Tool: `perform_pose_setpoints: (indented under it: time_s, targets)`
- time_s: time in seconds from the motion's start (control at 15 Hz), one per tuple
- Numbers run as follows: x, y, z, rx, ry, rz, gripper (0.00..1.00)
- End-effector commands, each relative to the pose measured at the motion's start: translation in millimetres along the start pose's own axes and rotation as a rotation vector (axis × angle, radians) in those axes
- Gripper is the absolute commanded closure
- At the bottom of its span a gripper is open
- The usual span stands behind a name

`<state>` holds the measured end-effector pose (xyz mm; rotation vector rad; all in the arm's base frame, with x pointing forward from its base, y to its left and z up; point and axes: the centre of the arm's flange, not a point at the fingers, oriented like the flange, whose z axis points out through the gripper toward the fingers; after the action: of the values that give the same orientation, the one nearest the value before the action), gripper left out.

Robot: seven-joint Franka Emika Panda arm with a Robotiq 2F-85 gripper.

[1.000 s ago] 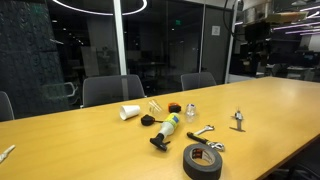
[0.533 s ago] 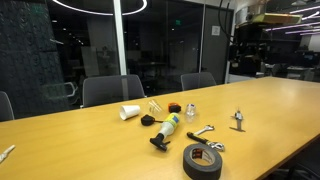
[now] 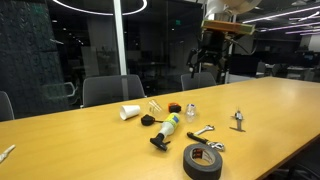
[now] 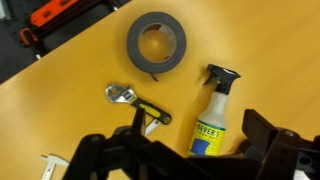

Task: Put the spray bottle upright

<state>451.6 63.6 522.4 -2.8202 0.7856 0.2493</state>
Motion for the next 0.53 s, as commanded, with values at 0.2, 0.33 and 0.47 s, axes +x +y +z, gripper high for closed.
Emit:
perform_pose_setpoints:
  time_s: [0.2,0.33,0.47]
  targets:
    - [23,-83,49,0.166,0.179,0.261,0.0]
    - [38,-95,66,0.181,0.261,0.332,0.0]
    - [54,-102,86,0.169,0.34,0.401,0.0]
